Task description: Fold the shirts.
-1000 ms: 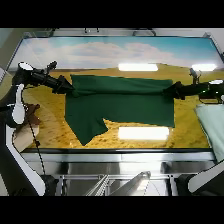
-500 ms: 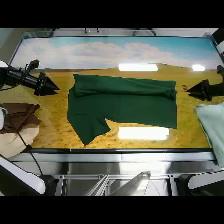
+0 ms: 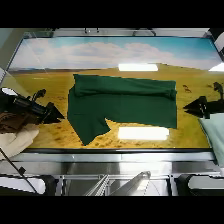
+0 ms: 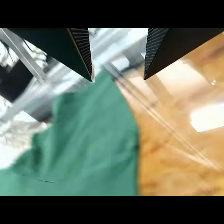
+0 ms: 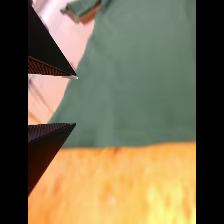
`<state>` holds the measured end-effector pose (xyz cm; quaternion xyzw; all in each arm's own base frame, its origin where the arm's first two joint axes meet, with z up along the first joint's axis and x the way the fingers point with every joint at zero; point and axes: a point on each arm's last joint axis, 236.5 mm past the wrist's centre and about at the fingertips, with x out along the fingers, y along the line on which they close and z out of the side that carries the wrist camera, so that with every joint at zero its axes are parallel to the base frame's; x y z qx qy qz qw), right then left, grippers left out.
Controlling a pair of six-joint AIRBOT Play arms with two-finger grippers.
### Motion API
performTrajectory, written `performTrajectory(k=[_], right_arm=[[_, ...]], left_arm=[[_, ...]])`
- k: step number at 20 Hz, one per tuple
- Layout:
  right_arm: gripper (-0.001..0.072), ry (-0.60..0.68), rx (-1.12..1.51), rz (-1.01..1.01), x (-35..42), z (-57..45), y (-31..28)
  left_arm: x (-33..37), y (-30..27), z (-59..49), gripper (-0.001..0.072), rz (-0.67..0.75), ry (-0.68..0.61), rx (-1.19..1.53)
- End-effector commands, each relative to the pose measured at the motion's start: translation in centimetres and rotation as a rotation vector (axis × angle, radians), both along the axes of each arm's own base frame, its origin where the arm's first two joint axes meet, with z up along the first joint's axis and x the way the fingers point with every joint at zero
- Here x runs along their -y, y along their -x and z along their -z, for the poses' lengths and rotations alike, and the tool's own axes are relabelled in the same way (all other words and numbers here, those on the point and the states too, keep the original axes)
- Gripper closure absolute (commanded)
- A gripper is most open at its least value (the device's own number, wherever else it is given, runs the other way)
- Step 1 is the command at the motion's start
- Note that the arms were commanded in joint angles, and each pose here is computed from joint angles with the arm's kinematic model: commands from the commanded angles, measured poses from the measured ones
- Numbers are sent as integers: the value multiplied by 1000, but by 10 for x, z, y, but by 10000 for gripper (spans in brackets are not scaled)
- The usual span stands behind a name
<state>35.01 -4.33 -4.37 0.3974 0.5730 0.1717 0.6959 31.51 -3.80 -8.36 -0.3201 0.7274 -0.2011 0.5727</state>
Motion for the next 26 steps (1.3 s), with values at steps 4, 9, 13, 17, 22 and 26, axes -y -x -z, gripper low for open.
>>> performTrajectory(k=[4,9,13,17,22,26], right_arm=[[382,-87,65,30,-20,-5,-1],[272,-93,60,30,-21,-5,0],[272,-14,-27,15,-11,15,16],[272,61,-149,31,0,46,37],[273,-15,-244,53,-19,77,57],[274,-65,-288,4,-48,90,61]], left_arm=[[18,-19,38,359,13,-117,77],[58,-42,54,316,82,-83,84],[67,-52,34,400,112,-32,95],[63,-28,22,678,144,18,43],[64,-10,29,678,145,33,3],[67,-10,28,678,154,34,3]])
